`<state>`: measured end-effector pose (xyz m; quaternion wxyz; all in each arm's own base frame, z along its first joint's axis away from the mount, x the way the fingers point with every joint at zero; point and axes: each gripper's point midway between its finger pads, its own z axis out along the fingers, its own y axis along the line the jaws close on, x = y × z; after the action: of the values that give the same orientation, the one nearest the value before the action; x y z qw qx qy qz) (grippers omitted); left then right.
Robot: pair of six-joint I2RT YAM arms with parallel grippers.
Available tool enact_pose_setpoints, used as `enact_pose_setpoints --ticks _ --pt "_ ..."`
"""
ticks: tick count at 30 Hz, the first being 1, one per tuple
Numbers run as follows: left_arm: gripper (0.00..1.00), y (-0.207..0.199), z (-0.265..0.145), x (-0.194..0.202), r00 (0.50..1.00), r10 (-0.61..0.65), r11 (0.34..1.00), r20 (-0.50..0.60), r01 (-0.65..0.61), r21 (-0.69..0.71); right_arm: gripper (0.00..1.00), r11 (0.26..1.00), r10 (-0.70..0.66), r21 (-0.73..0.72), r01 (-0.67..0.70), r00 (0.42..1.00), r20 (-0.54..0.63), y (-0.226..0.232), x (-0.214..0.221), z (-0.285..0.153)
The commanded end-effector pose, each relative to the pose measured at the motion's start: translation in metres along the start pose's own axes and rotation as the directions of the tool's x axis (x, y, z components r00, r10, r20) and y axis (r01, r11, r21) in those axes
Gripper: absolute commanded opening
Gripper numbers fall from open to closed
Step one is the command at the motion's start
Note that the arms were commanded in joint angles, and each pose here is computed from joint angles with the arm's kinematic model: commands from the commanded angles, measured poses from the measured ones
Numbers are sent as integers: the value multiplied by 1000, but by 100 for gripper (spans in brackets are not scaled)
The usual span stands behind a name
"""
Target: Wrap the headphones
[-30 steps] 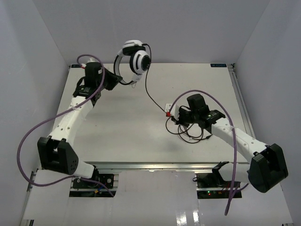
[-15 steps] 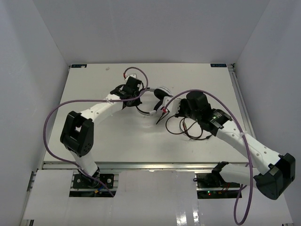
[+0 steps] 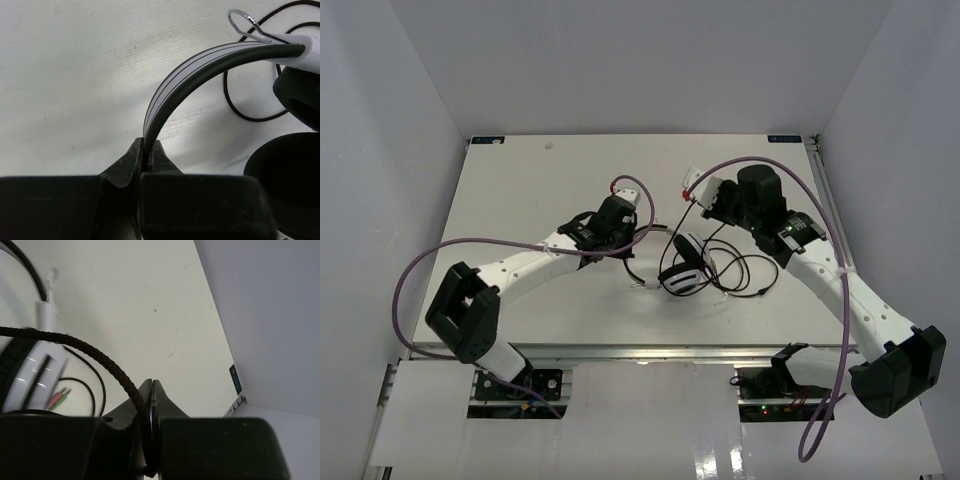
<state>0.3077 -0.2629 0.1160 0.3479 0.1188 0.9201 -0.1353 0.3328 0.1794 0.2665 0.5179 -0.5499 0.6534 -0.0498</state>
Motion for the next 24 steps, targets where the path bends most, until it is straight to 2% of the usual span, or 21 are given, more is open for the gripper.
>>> enact_pose_setpoints --ticks 1,9,14,17,24 --pt "0 -18 -58 -47 978 -35 990 206 6 139 8 994 92 56 -97 992 90 -29 -12 -10" --pt "0 -42 -94 -44 966 20 947 257 -101 304 8 980 175 -112 -163 979 101 -6 -11 9" --pt "0 -48 -122 -53 944 21 924 330 -144 354 8 949 268 -195 -246 958 98 -1 -3 20" --pt "0 -41 -129 -61 931 37 936 364 -160 314 8 942 283 -221 -253 952 116 -5 1 15" --pt "0 -4 -119 -67 917 161 974 366 -208 93 16 915 195 -394 -87 950 242 8 -24 -21"
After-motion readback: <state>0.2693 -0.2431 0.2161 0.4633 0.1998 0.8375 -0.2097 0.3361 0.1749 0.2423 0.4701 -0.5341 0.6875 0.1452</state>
